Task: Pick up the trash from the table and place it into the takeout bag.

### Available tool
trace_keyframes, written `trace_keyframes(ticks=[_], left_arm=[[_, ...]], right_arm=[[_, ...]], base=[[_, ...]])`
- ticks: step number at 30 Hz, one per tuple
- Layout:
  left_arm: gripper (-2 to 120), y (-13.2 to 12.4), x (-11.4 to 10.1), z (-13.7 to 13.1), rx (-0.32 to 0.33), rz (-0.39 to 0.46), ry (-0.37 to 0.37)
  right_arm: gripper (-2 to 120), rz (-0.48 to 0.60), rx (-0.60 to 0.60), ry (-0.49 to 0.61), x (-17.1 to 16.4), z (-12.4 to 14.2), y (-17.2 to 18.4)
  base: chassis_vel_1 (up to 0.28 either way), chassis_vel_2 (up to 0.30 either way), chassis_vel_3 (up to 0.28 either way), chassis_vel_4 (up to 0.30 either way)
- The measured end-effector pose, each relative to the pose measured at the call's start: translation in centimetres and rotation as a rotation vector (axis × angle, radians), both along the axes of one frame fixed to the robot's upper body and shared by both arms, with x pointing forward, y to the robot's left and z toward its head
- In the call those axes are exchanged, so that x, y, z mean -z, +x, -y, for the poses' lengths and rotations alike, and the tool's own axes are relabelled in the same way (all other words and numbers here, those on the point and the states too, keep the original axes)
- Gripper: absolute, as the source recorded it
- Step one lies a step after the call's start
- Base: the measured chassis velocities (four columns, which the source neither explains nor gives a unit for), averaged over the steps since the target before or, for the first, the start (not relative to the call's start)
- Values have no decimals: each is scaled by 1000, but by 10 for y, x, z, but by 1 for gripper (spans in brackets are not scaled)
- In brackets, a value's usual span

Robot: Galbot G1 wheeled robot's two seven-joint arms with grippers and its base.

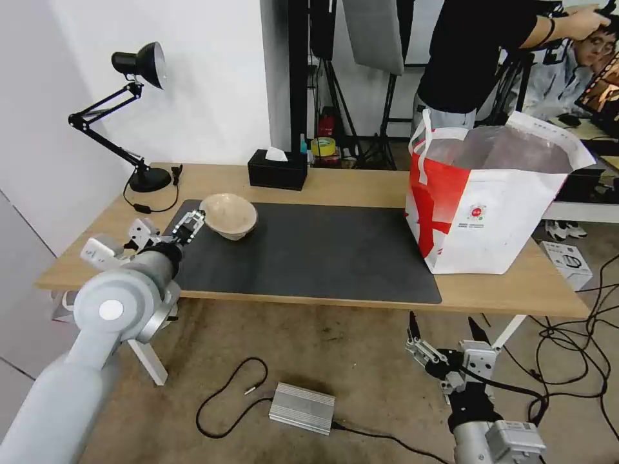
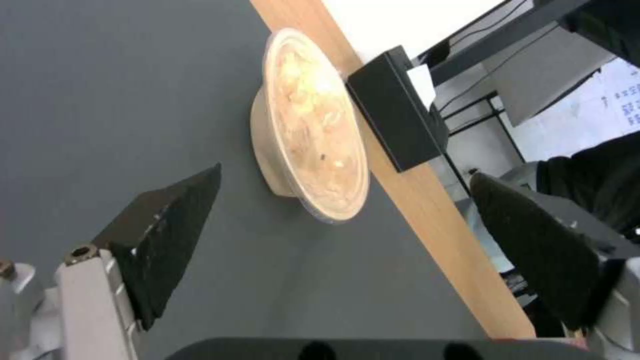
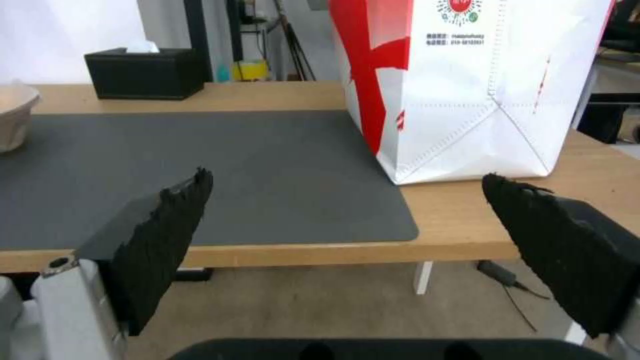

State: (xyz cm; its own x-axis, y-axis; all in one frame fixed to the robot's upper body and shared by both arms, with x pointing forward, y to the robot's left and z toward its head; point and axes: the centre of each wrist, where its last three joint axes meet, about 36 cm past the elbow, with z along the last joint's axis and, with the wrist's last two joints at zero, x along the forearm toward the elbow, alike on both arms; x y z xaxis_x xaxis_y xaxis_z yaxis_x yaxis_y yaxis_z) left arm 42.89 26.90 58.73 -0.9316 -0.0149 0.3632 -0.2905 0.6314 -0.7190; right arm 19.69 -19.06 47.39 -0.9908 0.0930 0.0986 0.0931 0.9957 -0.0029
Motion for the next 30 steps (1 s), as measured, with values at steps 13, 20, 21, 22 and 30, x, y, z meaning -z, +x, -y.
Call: trace_keyframes(ticks=[13,20,21,22,30], left_arm=[[100,26,-2,2,-17,-46,4],[100,42,-8,2,-21,-55,10],[100,46,-8,2,-24,-60,11],[100,46,-8,2,-24,-60,11],[100,62,-2,9,-10,-92,8]], right_arm=[[100,0,0,0,0,0,0],[100,0,0,0,0,0,0],[100,0,0,0,0,0,0],[100,0,0,0,0,0,0],[100,0,0,0,0,0,0]], base=[[0,0,0,0],[0,0,0,0],[0,0,0,0],[0,0,0,0],[0,0,0,0]])
